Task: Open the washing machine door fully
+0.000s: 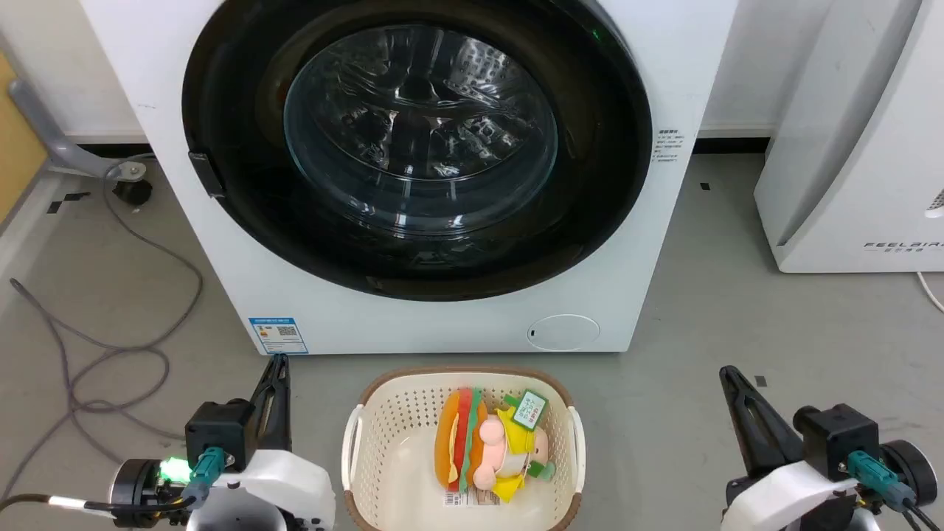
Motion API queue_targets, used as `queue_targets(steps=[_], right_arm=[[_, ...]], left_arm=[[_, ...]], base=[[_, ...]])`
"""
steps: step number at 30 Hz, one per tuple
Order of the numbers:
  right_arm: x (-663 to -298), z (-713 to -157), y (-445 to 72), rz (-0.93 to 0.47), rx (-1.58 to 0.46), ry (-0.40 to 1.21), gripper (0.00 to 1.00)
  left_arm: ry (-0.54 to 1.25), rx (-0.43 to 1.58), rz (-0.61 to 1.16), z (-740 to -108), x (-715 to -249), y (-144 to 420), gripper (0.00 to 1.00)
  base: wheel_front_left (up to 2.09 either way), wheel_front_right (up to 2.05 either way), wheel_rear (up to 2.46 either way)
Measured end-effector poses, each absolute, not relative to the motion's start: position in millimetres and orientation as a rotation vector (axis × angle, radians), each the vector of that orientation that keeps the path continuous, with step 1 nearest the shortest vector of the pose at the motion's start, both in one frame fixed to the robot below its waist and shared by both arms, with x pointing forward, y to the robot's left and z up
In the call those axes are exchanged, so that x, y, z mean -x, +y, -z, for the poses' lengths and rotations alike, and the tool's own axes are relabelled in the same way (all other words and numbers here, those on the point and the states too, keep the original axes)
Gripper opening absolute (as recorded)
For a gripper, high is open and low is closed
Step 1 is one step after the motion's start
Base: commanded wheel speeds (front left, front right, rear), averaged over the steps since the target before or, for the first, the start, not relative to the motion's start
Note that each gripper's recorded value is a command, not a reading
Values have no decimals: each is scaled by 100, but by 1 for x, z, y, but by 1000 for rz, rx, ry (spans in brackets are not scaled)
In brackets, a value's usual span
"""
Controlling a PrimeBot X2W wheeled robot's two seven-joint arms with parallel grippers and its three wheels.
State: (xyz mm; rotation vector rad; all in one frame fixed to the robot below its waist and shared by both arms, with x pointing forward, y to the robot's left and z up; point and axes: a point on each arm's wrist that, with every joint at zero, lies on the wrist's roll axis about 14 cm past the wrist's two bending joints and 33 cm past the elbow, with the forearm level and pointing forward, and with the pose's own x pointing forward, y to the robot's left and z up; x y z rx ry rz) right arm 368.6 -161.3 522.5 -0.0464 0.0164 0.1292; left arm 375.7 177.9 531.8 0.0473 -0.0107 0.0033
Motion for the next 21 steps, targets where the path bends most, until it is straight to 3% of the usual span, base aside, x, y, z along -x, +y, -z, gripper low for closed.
queue_targets(steps=[1, 12, 13, 21], right_arm=[[-369, -522, -161, -130, 46, 17, 100], [-368, -522, -163, -125, 33, 11, 100], [-368, -522, -163, -124, 31, 11, 0], [-368, -521, -165, -117, -31, 3, 0]], left_arm=[[-11, -47, -4, -532, -376, 178, 100], [-15, -40, 10, -531, -376, 173, 100], [-16, -39, 12, -531, -376, 173, 100], [-25, -24, 22, -531, -376, 169, 100]], base=[[0, 0, 0], [0, 0, 0], [0, 0, 0], [0, 0, 0]])
